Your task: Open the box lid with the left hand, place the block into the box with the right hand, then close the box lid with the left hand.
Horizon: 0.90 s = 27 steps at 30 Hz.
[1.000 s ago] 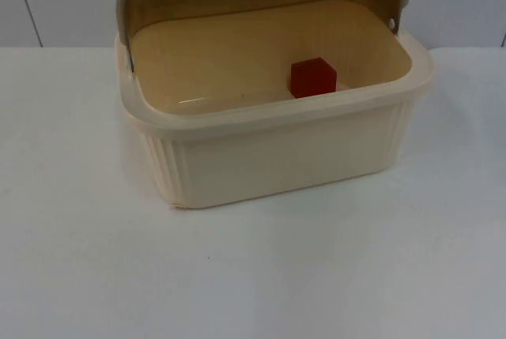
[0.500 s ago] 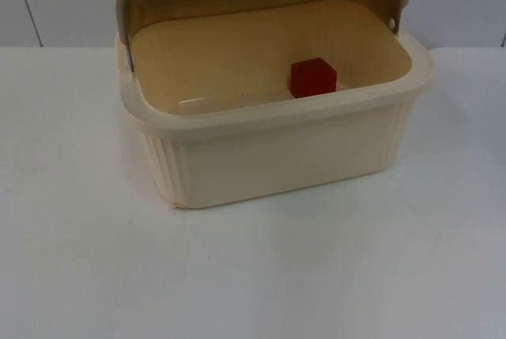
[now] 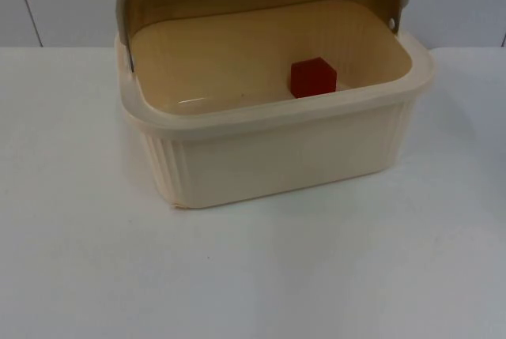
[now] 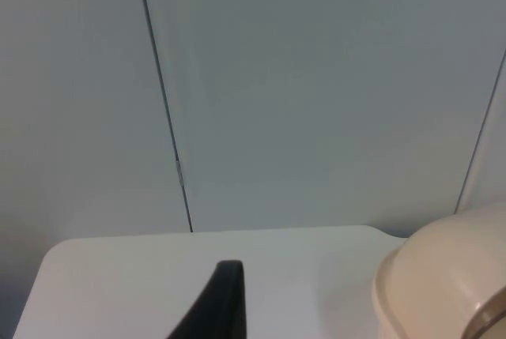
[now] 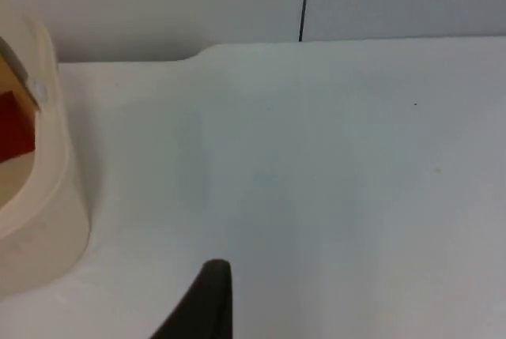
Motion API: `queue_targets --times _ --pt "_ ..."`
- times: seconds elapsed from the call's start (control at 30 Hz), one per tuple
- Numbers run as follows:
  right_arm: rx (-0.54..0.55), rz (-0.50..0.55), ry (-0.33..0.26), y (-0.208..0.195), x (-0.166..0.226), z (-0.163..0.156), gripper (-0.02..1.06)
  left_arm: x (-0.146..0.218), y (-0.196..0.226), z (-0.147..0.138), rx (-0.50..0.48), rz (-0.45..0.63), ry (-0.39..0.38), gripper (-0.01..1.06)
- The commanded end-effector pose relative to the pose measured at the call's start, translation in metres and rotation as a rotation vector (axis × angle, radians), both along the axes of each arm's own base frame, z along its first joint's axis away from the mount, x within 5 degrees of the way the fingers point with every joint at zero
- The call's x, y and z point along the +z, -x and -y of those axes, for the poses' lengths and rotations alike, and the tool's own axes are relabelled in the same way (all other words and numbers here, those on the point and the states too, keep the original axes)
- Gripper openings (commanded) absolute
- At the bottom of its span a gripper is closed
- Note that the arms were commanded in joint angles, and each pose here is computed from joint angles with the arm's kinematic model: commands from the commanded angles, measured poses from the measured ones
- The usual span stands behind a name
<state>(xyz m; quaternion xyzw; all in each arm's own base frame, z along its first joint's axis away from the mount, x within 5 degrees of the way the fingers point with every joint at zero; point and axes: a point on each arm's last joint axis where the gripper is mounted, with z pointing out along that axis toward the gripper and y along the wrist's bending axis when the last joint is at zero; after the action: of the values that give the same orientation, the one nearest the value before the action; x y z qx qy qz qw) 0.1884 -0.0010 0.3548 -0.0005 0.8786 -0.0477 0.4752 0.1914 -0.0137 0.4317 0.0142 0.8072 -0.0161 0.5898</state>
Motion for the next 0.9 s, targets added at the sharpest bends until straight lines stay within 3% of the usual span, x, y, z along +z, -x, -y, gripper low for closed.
queue_targets --times 0.0,0.1,0.17,0.4,0.67,0.87 --pt "0.019 0.012 0.046 -0.002 0.002 -0.003 1.05 0.003 0.002 0.002 -0.008 0.012 0.015 1.01" --pt "-0.016 0.034 -0.052 -0.002 0.003 -0.005 1.05 0.003 0.002 0.002 -0.008 0.012 0.015 1.01" --pt "-0.014 0.039 -0.071 -0.003 0.003 -0.006 1.05 0.003 0.002 0.002 -0.009 0.012 0.022 1.01" --pt "0.082 0.083 -0.234 -0.008 0.006 -0.021 1.05 0.003 0.002 0.002 -0.01 0.011 0.025 1.01" --pt "0.007 0.086 -0.229 -0.012 0.004 -0.007 1.05 0.003 0.002 0.002 -0.009 0.012 0.021 1.01" --pt "0.002 0.095 -0.162 -0.013 0.004 -0.002 1.05 0.002 0.002 0.0 0.001 0.0 0.0 1.01"
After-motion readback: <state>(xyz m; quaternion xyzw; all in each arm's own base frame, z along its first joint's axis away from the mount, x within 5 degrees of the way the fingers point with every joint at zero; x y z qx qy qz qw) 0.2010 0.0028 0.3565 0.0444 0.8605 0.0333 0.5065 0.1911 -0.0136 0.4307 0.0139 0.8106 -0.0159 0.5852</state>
